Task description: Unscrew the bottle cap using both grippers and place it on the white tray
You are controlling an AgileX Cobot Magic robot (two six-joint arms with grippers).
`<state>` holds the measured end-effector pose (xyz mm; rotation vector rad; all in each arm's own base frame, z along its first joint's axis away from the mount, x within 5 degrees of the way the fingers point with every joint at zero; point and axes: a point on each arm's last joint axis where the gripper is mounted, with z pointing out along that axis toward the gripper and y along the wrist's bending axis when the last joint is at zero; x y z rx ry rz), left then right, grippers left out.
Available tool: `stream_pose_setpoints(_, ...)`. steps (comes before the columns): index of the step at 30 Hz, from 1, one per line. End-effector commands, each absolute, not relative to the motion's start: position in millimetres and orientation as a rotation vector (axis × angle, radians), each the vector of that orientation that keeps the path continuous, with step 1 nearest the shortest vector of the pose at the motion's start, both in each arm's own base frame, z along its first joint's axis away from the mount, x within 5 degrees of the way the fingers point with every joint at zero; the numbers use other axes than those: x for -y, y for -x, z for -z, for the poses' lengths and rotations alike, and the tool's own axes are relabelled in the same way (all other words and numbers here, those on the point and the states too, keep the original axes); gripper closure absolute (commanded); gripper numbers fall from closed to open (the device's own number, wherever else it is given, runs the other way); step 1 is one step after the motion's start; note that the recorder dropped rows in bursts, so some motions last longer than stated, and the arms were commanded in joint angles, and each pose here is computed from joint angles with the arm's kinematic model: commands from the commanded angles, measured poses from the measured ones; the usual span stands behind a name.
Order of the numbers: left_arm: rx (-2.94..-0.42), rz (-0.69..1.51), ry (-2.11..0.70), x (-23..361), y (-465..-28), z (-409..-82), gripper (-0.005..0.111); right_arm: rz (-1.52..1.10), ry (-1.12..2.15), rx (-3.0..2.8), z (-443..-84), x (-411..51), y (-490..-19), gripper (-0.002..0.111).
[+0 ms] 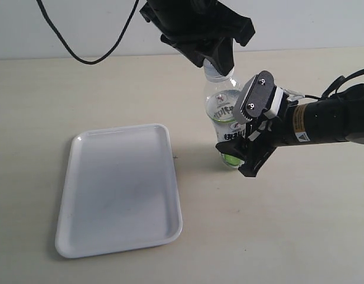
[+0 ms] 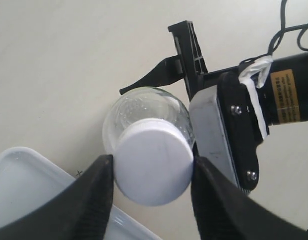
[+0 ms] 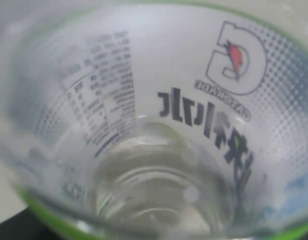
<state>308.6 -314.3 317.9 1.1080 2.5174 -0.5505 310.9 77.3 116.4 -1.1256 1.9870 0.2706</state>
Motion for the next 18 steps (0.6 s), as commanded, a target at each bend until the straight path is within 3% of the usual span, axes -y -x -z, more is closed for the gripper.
stream_pose_setpoints(1, -2.479, 0.637, -1.092, 322.4, -302.0, -328.4, 0.107, -0.235, 1.163, -2.01, -112.2, -75.0, -310.0, 0.108)
stream_pose_setpoints(15, -2.431, 0.626, -1.159, 322.0, -301.1, -337.1, 0.107, -0.236, 1.161, -2.011, -112.2, -75.0, -310.0, 0.108)
stream_pose_setpoints(16, -2.431, 0.626, -1.159, 322.0, -301.1, -337.1, 0.105, -0.236, 1.161, -2.011, -112.2, -75.0, -310.0, 0.108)
stream_pose_setpoints(18, -2.424, 0.625, -1.165, 322.1, -301.2, -337.2, 0.089, -0.236, 1.161, -2.011, -112.2, -75.0, -310.0, 0.108)
